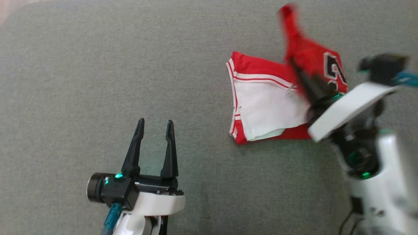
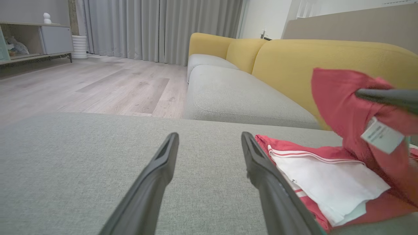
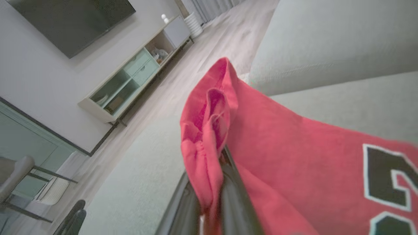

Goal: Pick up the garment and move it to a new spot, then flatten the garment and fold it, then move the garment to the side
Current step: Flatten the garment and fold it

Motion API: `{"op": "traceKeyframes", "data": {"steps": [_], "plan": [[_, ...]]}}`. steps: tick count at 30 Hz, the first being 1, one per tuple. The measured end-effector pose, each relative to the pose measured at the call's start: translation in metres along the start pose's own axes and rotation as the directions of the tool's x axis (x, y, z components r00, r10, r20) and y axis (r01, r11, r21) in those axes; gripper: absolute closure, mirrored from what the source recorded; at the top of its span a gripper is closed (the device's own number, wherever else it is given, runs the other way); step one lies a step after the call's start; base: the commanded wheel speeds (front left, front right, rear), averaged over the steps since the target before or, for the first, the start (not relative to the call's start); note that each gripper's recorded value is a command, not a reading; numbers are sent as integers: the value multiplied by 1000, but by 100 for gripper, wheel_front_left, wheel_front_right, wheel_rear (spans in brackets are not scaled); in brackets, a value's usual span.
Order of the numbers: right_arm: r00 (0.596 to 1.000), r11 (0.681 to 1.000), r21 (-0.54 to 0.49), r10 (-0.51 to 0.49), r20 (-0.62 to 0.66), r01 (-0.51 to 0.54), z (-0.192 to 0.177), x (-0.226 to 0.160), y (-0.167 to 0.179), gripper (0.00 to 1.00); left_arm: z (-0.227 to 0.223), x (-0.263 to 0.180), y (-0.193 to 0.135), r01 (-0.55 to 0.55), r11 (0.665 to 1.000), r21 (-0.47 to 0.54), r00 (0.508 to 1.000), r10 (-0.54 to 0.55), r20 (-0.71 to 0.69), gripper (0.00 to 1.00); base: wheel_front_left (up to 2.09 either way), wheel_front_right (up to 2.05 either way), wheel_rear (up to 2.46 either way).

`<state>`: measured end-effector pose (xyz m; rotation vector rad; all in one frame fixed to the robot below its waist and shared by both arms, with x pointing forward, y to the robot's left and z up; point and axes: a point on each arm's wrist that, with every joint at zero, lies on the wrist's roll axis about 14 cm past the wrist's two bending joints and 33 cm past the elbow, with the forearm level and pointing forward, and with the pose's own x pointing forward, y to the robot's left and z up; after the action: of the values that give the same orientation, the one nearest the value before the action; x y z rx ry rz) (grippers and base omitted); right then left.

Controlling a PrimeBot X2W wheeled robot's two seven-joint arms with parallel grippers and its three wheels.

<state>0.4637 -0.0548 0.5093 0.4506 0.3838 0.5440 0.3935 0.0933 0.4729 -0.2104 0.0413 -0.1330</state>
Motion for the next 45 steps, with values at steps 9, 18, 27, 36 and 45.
{"op": "traceKeyframes", "data": {"steps": [9, 18, 27, 36, 45], "plan": [[989, 996, 52, 72, -128, -66, -72, 18, 33, 0, 5, -6, 5, -16, 1000, 9, 1000, 16, 12, 0, 0, 0, 0], [997, 991, 109, 68, 38, -72, -54, 15, 39, 0, 14, -14, 3, -17, 1000, 8, 999, 16, 33, 0, 0, 0, 0], [902, 991, -84, -59, 429, 105, 41, -44, -5, 0, 16, -41, 8, -43, 999, 11, 998, 42, 37, 0, 0, 0, 0], [916, 905, -300, -188, 356, 302, -28, -119, -49, 0, 13, -73, 13, -47, 998, 34, 998, 46, 36, 0, 0, 0, 0], [915, 888, -306, -242, 323, 343, -71, -142, -37, 0, 6, -93, 21, -53, 998, 30, 998, 52, 22, 0, 0, 0, 0]]}}
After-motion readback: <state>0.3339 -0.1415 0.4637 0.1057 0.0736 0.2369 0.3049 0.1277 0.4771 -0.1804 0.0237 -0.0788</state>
